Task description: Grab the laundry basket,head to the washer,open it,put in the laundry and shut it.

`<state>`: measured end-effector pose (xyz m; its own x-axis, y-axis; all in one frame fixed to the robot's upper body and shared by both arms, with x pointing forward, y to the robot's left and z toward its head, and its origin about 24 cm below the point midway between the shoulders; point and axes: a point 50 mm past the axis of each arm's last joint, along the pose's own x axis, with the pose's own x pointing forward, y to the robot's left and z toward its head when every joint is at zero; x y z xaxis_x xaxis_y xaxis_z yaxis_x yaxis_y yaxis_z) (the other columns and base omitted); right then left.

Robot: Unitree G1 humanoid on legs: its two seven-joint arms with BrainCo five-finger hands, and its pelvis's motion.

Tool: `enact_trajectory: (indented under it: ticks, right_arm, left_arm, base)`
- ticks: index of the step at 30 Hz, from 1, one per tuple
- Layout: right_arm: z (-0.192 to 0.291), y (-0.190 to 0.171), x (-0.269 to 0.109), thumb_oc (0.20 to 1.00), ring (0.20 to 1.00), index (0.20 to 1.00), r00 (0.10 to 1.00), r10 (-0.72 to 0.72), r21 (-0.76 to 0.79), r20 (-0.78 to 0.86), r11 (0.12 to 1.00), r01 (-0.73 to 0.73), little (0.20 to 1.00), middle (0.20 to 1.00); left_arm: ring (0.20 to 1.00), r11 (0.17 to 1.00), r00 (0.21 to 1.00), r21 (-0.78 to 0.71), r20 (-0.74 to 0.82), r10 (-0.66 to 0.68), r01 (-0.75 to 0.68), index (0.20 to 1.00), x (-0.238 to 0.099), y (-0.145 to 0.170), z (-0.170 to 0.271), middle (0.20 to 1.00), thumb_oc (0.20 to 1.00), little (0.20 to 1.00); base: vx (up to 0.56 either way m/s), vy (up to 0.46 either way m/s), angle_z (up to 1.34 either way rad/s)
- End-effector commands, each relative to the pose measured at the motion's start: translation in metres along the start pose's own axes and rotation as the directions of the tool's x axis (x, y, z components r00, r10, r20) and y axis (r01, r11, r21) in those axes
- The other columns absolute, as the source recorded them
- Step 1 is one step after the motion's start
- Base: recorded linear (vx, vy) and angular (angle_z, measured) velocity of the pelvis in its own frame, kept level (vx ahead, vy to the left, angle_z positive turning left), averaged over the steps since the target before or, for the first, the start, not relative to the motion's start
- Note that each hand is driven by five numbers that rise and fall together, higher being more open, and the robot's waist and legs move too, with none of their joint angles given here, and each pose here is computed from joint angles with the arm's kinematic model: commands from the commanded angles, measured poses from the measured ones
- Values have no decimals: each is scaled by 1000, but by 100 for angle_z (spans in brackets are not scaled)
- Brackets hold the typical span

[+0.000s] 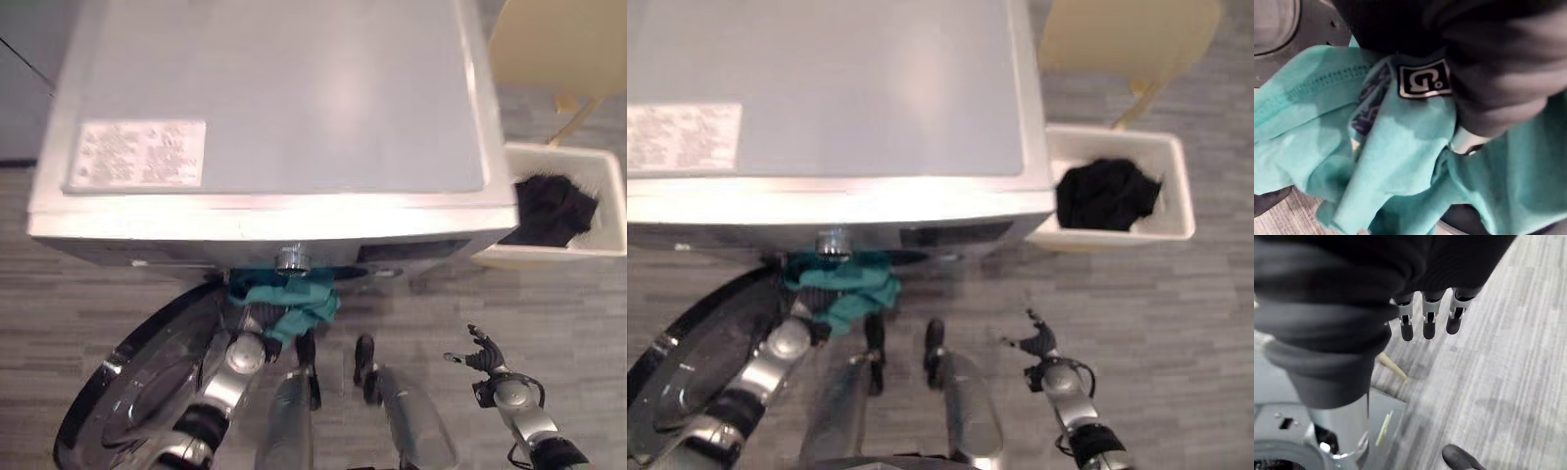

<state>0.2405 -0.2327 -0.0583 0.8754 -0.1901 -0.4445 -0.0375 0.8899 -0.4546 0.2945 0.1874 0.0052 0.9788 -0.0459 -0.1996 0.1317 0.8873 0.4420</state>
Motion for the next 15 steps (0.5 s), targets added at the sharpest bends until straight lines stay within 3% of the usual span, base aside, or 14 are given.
enact_trajectory:
  ticks: [1, 8, 11, 15]
  right_arm:
    - [23, -1, -1, 1000, 1000, 1000, 993, -34, 37, 114, 999, 30, 1000, 1000]
    - [80, -11, 5, 1000, 1000, 1000, 944, -126, 109, 306, 989, 97, 1000, 1000]
    - [96, -12, 5, 1000, 1000, 1000, 921, -139, 131, 365, 987, 97, 1000, 1000]
    - [104, -13, 2, 1000, 1000, 1000, 897, -115, 99, 427, 992, 80, 1000, 1000]
  left_arm:
    - [200, 997, 995, -65, 81, 56, -51, 200, -9, 4, 8, 200, 200, 200]
    - [200, 983, 934, -73, 307, 185, -171, 200, 17, 24, 81, 200, 200, 200]
    - [200, 957, 864, -12, 425, 268, -291, 200, 31, 50, 125, 200, 200, 200]
    - [200, 859, 735, 84, 563, 378, -506, 200, 43, 108, 197, 200, 200, 200]
  base:
    - [-162, -22, -8]
    - [-160, -2, -10]
    - [-93, 0, -15]
    - [-27, -12, -15]
